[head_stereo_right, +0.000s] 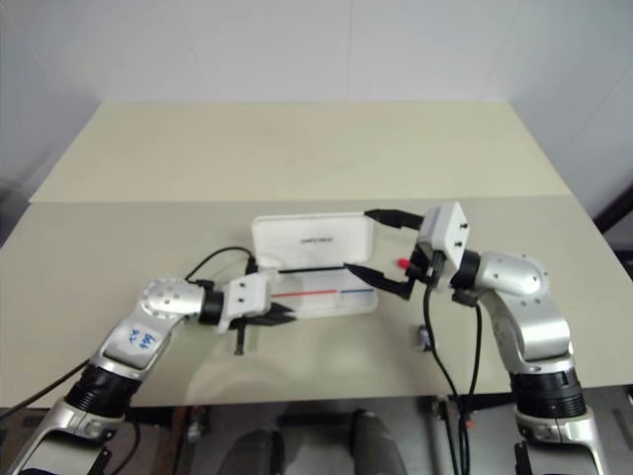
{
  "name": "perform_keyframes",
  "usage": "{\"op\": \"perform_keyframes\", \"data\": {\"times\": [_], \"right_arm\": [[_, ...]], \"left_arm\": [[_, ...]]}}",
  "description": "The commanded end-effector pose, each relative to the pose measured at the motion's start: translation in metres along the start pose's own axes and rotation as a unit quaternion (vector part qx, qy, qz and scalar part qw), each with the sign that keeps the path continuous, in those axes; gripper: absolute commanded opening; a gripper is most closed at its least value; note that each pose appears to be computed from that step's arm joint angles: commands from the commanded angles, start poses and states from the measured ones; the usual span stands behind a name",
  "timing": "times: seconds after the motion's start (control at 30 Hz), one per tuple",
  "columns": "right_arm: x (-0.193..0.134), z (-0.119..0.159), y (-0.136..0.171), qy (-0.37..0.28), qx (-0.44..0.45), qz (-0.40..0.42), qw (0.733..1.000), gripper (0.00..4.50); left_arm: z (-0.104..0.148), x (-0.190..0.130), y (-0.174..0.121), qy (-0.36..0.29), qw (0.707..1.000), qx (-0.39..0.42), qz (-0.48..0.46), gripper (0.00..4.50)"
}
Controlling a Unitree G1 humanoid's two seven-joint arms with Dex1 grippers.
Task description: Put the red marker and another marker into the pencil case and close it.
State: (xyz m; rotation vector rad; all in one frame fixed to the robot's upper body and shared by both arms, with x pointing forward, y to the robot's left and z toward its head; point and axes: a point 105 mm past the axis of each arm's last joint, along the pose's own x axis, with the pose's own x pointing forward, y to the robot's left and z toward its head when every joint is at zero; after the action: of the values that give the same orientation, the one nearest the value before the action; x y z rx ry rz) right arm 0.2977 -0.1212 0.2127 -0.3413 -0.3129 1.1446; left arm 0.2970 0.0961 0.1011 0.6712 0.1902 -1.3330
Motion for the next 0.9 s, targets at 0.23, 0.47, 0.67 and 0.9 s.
{"op": "perform_keyframes", "data": {"times": [0.23, 0.47, 0.67, 0.9], "right_arm": [[-0.003, 0.01, 0.0, -0.007, -0.012, 0.006, 1.0, 4.5], [-0.005, 0.006, 0.0, -0.003, -0.005, 0.007, 1.0, 4.5], [-0.007, 0.002, -0.003, 0.002, 0.0, 0.008, 1.0, 4.5], [-0.012, -0.001, -0.011, 0.012, 0.001, 0.007, 1.0, 4.5]], "left_arm": [[-0.008, 0.0, 0.007, -0.017, 0.999, -0.006, 0.03, 2.88], [0.009, 0.0, -0.002, -0.062, 0.998, 0.004, 0.011, 4.48], [0.008, -0.003, -0.01, -0.073, 0.997, 0.0, 0.005, 4.48], [0.016, -0.007, -0.011, -0.098, 0.995, 0.005, 0.007, 4.48]]}}
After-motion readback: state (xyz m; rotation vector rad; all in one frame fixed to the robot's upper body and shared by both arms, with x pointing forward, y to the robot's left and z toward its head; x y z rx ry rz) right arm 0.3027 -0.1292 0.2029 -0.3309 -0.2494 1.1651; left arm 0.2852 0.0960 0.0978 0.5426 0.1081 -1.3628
